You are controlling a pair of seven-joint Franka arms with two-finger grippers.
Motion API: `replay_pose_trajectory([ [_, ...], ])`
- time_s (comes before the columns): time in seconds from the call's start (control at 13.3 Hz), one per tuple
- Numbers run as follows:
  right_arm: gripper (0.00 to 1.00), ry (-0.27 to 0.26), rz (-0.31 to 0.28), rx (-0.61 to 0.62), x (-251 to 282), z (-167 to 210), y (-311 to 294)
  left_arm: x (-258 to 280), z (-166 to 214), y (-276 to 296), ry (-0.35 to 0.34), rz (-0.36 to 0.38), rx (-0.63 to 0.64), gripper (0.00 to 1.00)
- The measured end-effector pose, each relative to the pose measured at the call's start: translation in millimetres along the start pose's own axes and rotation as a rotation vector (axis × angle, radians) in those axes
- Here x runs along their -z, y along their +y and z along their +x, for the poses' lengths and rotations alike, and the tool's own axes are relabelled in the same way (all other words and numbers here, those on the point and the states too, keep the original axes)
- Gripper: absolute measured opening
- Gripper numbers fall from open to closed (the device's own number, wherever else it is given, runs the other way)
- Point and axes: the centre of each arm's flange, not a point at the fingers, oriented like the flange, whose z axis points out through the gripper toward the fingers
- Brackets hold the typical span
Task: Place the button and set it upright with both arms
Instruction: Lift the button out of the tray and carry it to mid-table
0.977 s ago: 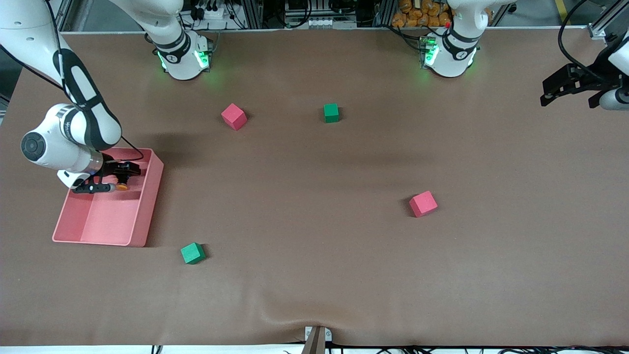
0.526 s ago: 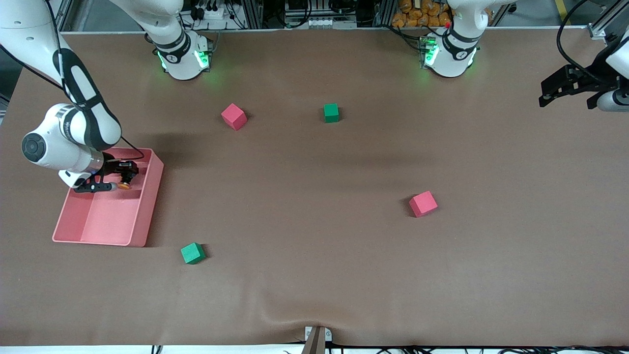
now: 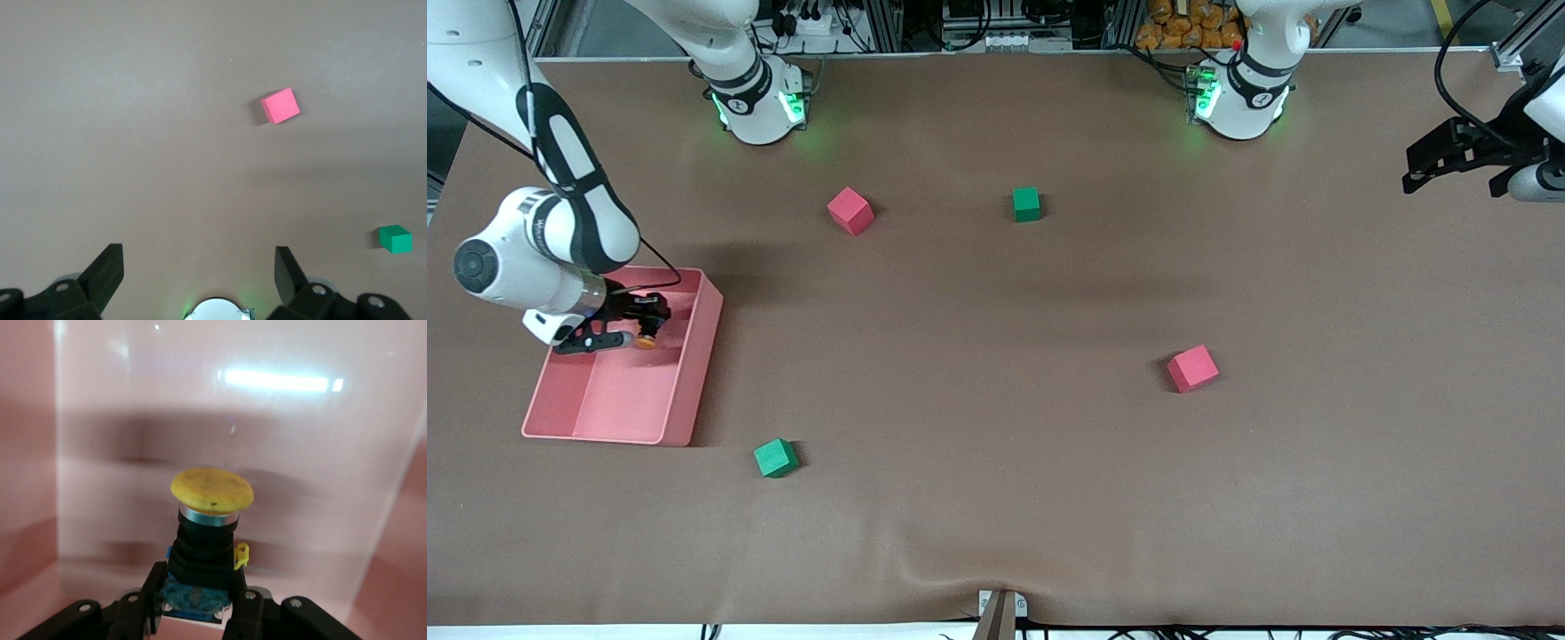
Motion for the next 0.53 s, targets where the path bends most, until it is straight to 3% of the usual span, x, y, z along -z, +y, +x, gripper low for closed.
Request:
replay_pose_trajectory([
  [0.3, 0.42, 0.037, -0.026, 0.084, 87, 48, -24, 0, 0, -1, 0.000, 0.000, 0.002, 1.00],
  [0.53, 0.42, 0.057, -0.049, 0.217, 142, 89, -97, 0, 0, -2, 0.000, 0.000, 0.003, 1.00],
])
